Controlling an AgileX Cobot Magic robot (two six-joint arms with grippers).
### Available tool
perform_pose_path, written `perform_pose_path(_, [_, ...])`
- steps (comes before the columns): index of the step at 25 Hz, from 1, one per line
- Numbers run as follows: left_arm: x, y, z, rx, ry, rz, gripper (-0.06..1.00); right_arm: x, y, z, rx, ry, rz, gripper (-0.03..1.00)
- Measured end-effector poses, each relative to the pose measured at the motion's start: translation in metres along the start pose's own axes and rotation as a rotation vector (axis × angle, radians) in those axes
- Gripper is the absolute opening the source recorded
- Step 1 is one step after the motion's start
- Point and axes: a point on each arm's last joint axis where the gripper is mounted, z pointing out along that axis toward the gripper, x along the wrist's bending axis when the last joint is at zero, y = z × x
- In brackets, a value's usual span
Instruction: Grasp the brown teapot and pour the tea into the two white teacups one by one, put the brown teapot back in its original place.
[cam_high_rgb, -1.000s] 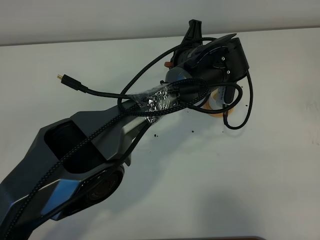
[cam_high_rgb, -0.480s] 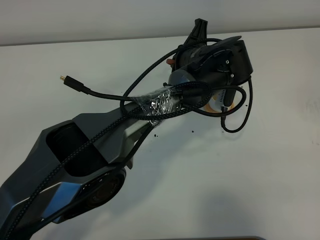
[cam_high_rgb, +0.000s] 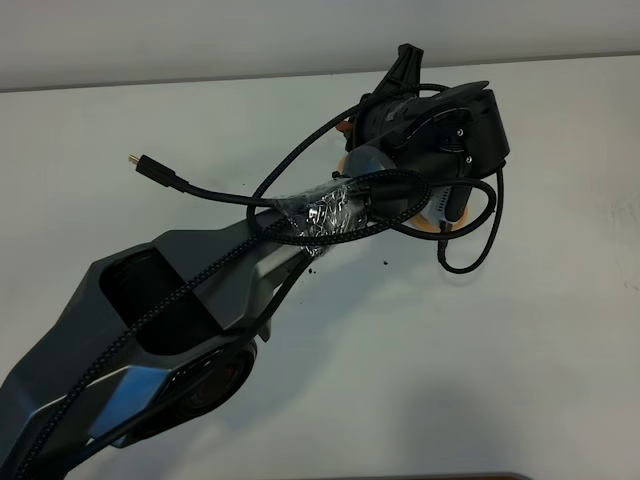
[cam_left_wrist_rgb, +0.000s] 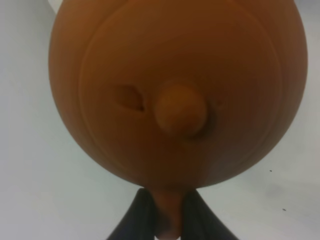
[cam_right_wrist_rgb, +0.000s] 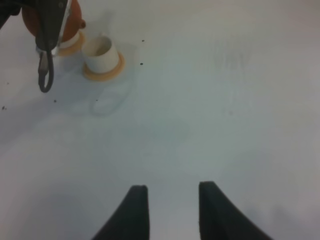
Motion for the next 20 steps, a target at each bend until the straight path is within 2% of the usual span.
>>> perform_pose_path(20, [0.0013,-0.0003,0.0021,0.031,0.028,0.068,0.11,0.0000,0.0000,0.0000,0.000,0.000,0.000,0.24])
